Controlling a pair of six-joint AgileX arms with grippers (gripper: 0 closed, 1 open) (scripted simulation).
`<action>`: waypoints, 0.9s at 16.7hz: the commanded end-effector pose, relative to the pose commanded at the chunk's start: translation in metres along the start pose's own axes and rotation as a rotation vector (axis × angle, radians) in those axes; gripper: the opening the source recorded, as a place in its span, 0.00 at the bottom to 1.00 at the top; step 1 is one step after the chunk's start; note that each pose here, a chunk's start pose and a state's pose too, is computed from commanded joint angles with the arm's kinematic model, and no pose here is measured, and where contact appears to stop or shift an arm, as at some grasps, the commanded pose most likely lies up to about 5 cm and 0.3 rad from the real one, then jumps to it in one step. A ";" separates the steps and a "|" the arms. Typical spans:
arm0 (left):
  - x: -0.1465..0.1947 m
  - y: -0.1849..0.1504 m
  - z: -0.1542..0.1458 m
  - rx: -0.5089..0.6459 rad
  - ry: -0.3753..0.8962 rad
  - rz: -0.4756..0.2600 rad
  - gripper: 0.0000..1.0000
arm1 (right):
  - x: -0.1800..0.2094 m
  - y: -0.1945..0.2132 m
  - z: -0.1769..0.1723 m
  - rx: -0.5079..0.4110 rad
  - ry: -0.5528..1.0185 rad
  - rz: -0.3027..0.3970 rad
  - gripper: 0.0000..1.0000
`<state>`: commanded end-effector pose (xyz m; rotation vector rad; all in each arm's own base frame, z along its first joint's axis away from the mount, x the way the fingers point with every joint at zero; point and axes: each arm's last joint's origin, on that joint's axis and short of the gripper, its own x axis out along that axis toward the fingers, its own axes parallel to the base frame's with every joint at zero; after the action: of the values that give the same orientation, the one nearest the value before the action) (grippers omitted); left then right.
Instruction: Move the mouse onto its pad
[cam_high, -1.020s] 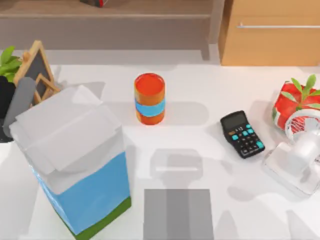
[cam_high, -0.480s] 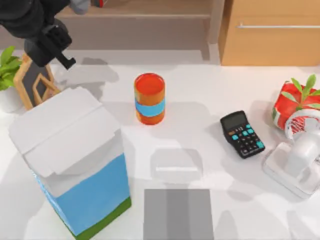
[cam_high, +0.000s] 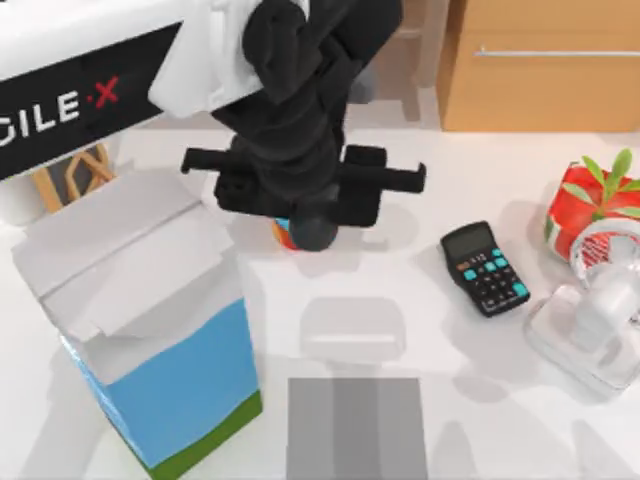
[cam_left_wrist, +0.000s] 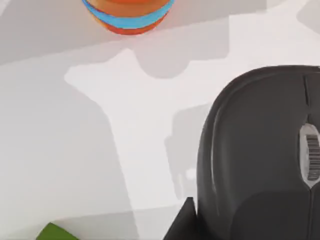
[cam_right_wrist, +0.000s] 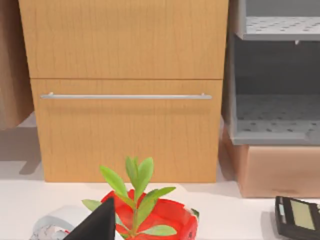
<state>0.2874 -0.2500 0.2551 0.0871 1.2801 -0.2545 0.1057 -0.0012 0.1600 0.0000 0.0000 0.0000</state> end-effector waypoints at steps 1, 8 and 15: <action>0.007 -0.019 -0.013 -0.041 0.042 -0.016 0.00 | 0.000 0.000 0.000 0.000 0.000 0.000 1.00; 0.048 -0.069 -0.091 -0.209 0.294 0.089 0.00 | 0.000 0.000 0.000 0.000 0.000 0.000 1.00; 0.050 -0.067 -0.093 -0.220 0.307 0.106 0.00 | 0.000 0.000 0.000 0.000 0.000 0.000 1.00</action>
<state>0.1977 -0.3023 0.1858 0.0050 1.5953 -0.0071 0.1057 -0.0012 0.1600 0.0000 0.0000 0.0000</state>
